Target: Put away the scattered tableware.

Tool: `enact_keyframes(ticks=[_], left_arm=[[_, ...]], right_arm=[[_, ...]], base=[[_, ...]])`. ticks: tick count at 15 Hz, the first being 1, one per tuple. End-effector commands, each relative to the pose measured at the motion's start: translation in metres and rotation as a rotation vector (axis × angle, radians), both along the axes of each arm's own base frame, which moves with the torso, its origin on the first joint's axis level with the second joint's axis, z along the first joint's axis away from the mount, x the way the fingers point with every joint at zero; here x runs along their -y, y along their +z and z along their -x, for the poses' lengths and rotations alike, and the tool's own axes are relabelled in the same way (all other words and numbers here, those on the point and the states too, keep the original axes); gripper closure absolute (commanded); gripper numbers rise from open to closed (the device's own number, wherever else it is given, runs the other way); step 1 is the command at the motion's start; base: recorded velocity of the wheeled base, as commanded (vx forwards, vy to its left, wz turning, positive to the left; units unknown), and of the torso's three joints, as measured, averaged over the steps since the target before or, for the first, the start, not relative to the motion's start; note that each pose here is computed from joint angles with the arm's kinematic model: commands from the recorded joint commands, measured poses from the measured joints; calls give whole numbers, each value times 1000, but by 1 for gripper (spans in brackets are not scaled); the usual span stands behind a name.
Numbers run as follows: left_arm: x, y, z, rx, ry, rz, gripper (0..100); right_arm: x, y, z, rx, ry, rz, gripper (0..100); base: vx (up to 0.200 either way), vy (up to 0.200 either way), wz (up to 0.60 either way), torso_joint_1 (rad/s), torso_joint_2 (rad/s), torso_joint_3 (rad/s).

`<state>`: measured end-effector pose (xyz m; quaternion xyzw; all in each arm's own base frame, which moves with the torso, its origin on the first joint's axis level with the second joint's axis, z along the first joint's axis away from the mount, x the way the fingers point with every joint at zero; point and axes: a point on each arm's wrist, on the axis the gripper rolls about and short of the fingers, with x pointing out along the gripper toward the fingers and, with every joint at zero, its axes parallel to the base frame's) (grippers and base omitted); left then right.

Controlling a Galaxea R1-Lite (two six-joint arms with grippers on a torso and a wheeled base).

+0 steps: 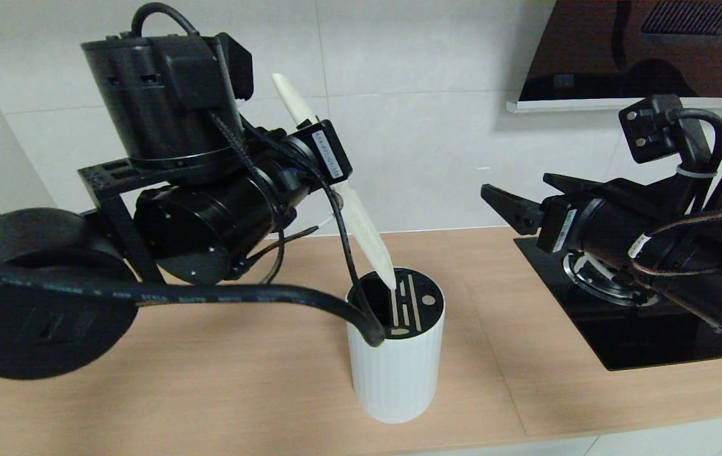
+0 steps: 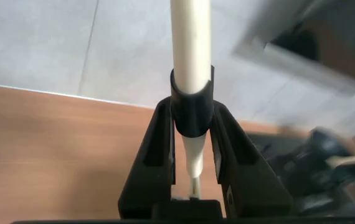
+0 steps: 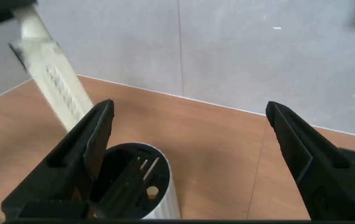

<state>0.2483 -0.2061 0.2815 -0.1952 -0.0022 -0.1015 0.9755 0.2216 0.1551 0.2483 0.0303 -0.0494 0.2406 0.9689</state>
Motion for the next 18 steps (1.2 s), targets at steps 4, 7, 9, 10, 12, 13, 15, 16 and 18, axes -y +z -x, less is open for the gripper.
enact_keyframes(ticks=[4, 7, 9, 10, 12, 13, 15, 16, 18], left_arm=[[13, -26, 15, 65, 50, -198, 100], [20, -34, 13, 72, 96, -230, 100], [24, -35, 11, 76, 107, -220, 100], [26, -35, 12, 79, 103, -217, 100], [29, -39, 12, 71, 97, -226, 100], [32, -44, 10, 63, 93, -234, 100], [38, -57, 4, 37, 92, -259, 100], [41, -64, 1, 26, 91, -270, 100], [44, -67, -1, 27, 92, -269, 100]], right_arm=[[-2, -6, -4, -14, -4, 14, 0], [-2, -7, -4, -11, -9, 30, 0], [-2, -8, -5, -15, -10, 32, 0], [-3, -9, -5, -16, -11, 35, 0], [-3, -9, -5, -16, -11, 35, 0], [-3, -9, -5, -16, -11, 35, 0], [-3, -9, -5, -16, -11, 35, 0], [-3, -9, -5, -17, -11, 36, 0], [-3, -10, -5, -18, -11, 37, 0]], base=[[0, 0, 0, 0, 0, 0], [0, 0, 0, 0, 0, 0], [0, 0, 0, 0, 0, 0], [0, 0, 0, 0, 0, 0], [0, 0, 0, 0, 0, 0], [0, 0, 0, 0, 0, 0], [0, 0, 0, 0, 0, 0], [0, 0, 0, 0, 0, 0], [0, 0, 0, 0, 0, 0]])
